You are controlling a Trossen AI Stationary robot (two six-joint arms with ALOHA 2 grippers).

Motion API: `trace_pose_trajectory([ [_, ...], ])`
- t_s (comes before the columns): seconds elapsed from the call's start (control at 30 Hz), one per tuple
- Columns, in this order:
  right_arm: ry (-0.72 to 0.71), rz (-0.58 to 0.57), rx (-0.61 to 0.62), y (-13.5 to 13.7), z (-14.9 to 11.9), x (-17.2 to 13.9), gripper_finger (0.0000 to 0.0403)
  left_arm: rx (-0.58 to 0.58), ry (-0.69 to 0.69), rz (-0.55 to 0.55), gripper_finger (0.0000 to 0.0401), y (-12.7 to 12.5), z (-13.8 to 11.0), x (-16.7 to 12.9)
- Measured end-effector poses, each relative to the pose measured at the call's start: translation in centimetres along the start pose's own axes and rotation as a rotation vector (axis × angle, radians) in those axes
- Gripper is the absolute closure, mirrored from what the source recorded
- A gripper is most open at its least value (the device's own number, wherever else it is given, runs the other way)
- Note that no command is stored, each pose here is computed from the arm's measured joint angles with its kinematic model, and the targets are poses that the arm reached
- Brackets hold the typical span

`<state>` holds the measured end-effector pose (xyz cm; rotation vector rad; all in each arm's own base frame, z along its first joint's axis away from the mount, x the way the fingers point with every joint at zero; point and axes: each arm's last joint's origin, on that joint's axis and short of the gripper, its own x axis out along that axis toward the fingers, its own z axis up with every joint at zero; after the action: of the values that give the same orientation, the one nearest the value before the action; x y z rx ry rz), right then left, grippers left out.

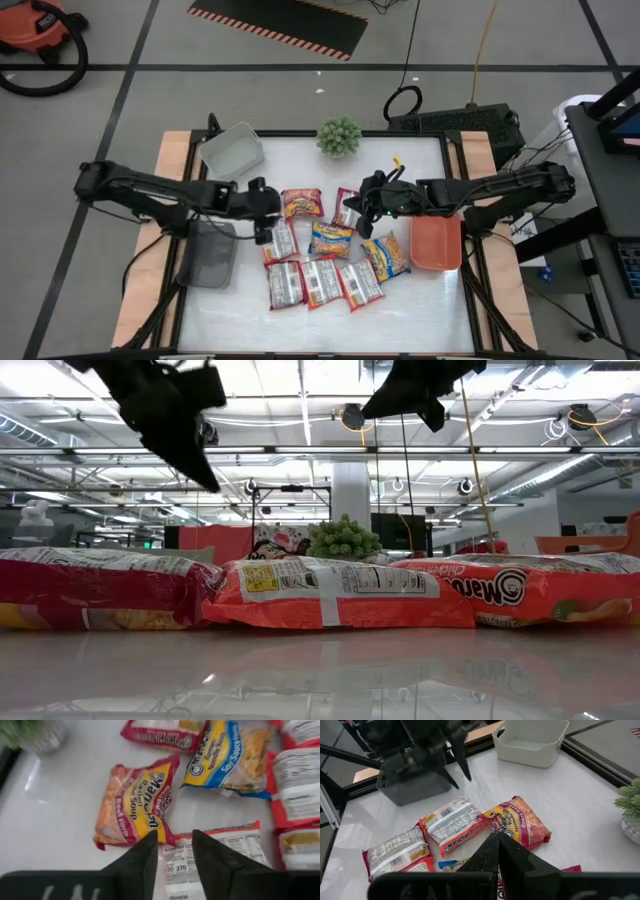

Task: Sort Maruchan noodles
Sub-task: Put the red bag into the orange bin

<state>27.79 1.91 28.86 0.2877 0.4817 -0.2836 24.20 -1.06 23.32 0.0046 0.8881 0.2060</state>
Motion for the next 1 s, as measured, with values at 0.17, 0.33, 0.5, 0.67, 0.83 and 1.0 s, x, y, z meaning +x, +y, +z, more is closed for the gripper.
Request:
trace_pose_trajectory([
  [0.17,-0.001,-0.005,-0.016,-0.2,0.1,0.1,0.0403,-0.127,0.071,0.023,0.0223,-0.3,0.0,2.8],
  [0.33,0.001,-0.006,-0.029,-0.2,0.1,0.0,0.0403,-0.197,0.112,0.039,0.0186,-0.4,0.3,3.9],
  [0.5,0.006,-0.01,-0.044,-0.3,0.0,0.1,0.0403,-0.266,0.106,0.047,0.0168,-0.3,0.5,4.0],
  [0.67,0.005,-0.014,-0.041,-0.4,0.1,0.1,0.0403,-0.346,0.113,0.074,0.0167,0.2,0.4,4.1],
  [0.83,0.002,-0.017,-0.039,-0.5,0.1,0.1,0.0403,-0.349,0.161,0.093,0.0167,0.2,0.0,5.0],
  [1.0,-0.004,-0.016,-0.037,-0.5,0.2,0.1,0.0403,-0.395,0.161,0.101,0.0167,0.2,0.0,6.4],
])
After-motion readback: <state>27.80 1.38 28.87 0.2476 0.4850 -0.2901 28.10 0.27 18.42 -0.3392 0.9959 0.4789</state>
